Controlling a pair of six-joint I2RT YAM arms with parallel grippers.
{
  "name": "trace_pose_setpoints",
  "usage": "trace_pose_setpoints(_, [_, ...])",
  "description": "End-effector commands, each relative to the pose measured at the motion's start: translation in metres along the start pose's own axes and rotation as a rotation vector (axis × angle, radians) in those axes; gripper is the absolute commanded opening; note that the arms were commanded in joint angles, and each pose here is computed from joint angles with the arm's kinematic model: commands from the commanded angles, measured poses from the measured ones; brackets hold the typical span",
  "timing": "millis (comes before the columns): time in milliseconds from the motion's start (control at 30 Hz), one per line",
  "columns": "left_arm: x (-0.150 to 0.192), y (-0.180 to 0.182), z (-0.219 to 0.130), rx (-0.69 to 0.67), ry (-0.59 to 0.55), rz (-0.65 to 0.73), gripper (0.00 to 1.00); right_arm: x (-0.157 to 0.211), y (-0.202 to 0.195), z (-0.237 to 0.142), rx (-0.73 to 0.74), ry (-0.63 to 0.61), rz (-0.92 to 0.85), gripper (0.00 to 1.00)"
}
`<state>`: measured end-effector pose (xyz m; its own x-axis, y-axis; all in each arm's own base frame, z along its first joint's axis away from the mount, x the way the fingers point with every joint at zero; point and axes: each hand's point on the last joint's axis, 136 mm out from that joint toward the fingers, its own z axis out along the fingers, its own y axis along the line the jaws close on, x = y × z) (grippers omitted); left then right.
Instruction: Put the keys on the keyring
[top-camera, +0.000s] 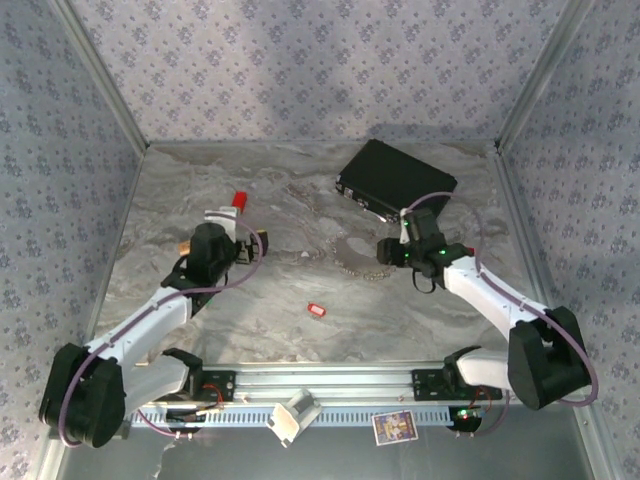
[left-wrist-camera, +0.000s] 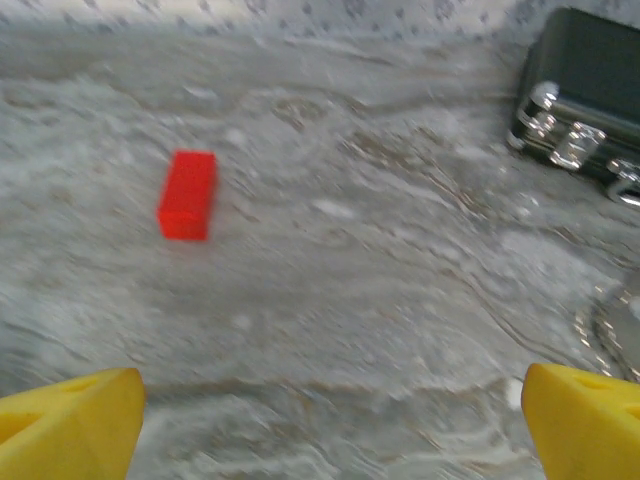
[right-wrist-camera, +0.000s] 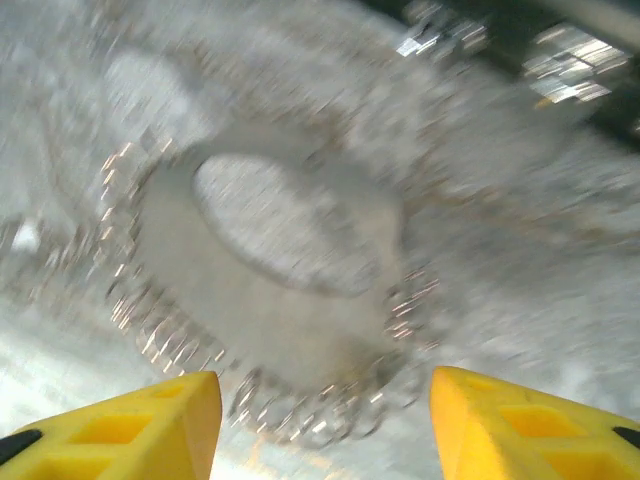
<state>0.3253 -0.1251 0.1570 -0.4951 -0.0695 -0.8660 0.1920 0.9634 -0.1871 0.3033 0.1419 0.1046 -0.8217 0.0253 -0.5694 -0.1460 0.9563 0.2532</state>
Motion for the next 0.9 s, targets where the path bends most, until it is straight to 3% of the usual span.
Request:
trace_pose_setpoints(0, [0.015,-0.012,-0.002,0.042,0.071,-0.137,0.96,0.036,0.012,-0.003,0.028,0.168,-0.016,0.55])
trace_pose_setpoints(167, [0.032,-0.028,-0.003,0.091,0.099,-0.234,0.93,0.054,0.021,0.01,0.061,0.262,-0.025,0.46])
trace_pose_setpoints(433, [0.042,-0.042,-0.001,0.098,0.095,-0.237,0.93,0.035,0.035,0.032,0.072,0.167,0.107,0.4])
trace_pose_setpoints(600, [0.041,-0.045,-0.001,0.106,0.087,-0.232,0.93,0.034,0.026,0.045,0.147,0.172,0.151,0.28])
trace_pose_setpoints(867, [0.045,-0.044,-0.002,0.103,0.097,-0.218,0.93,0.04,0.027,0.055,0.173,0.198,0.157,0.26])
